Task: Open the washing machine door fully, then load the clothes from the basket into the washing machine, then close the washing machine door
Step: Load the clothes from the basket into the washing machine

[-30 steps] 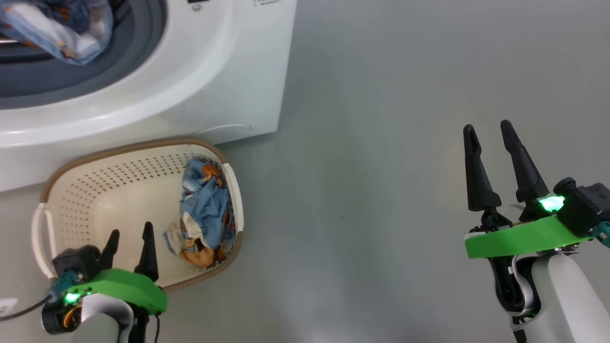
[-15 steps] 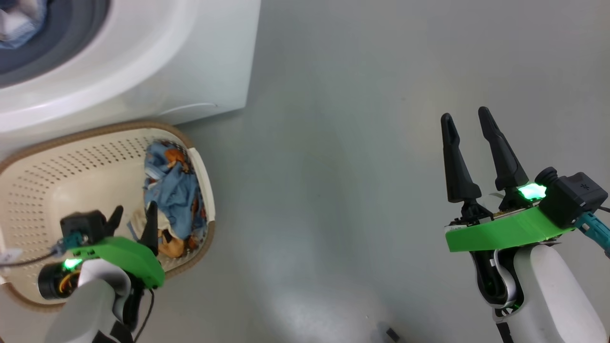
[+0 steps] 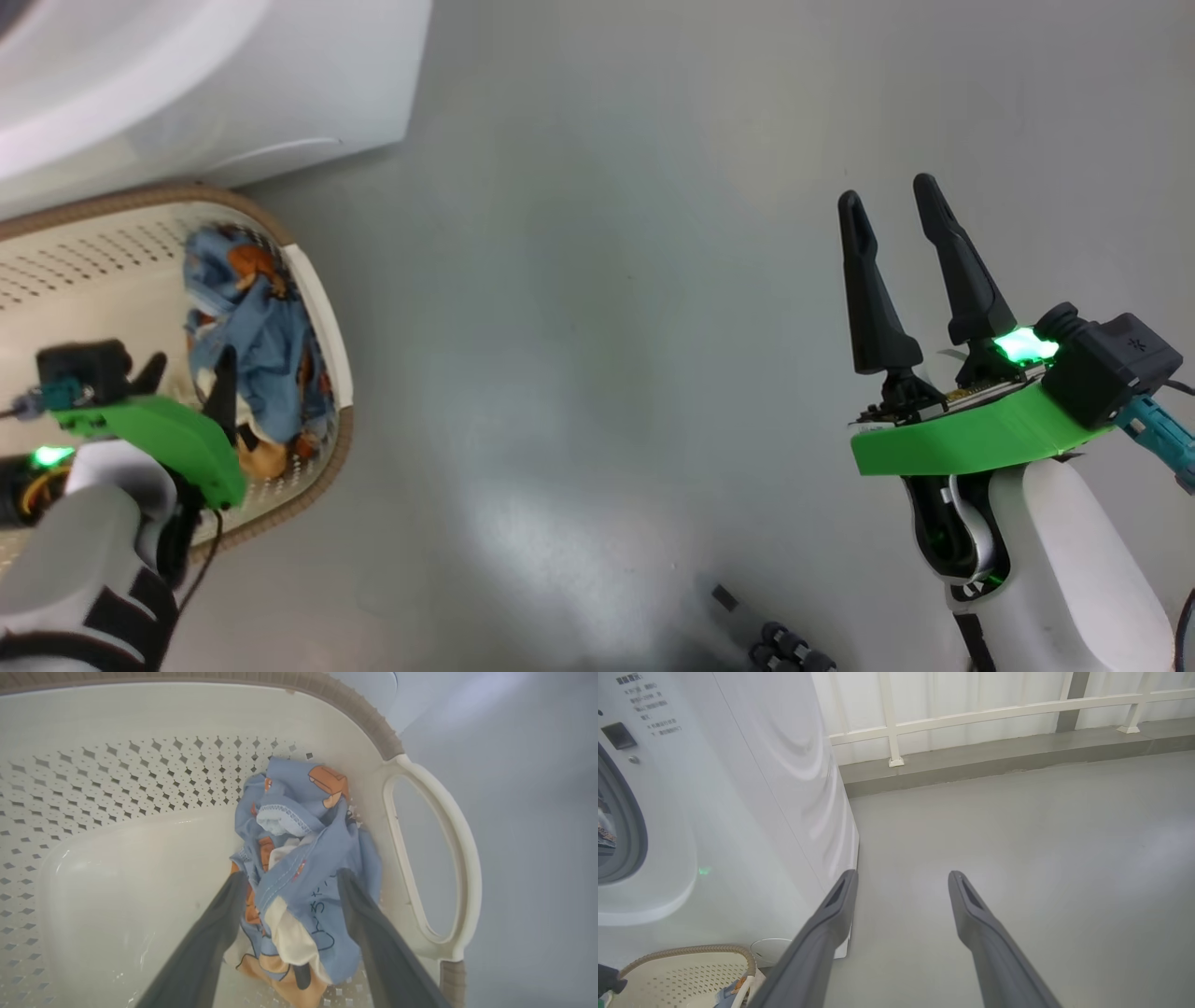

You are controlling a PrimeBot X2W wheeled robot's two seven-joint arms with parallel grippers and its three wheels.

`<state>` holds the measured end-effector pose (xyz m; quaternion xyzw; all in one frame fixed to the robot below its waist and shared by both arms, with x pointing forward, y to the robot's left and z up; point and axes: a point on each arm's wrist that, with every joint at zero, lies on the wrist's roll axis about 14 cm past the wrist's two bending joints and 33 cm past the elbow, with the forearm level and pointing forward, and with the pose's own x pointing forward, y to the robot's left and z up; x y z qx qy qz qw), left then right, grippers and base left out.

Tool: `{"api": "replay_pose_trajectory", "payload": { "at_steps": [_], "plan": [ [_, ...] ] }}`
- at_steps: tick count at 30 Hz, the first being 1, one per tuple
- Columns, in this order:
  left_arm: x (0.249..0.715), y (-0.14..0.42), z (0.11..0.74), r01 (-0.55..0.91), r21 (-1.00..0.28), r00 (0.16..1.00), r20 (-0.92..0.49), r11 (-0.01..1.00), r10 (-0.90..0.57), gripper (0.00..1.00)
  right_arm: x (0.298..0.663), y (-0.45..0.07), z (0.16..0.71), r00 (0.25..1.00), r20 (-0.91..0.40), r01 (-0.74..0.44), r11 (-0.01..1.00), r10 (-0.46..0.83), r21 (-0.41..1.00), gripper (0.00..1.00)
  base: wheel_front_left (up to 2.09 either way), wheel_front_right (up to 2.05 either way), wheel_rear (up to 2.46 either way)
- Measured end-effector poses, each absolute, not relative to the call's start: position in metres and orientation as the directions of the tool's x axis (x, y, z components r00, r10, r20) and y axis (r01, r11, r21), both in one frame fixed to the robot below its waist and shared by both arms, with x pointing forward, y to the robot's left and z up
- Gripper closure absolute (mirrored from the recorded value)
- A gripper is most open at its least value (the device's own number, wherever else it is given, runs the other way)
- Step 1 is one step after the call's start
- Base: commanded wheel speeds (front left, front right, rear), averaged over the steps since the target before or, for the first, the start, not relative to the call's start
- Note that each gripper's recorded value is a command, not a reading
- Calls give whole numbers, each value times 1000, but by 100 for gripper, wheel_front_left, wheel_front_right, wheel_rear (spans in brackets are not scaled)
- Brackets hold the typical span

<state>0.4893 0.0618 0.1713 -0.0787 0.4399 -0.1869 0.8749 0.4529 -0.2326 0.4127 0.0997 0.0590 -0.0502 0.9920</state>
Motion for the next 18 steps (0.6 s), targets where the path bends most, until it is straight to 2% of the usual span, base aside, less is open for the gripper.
{"api": "replay_pose_trajectory", "payload": {
  "at_steps": [12,18],
  "plan": [
    [484,31,141,275,-396,421,-770,876,-480,0,460,-233,393,982,-167,119,974,-87,193,0,0,0,0],
    [491,35,136,275,-396,418,-771,876,-480,0,462,-232,388,981,-174,114,974,-80,196,0,0,0,0]
  ]
}}
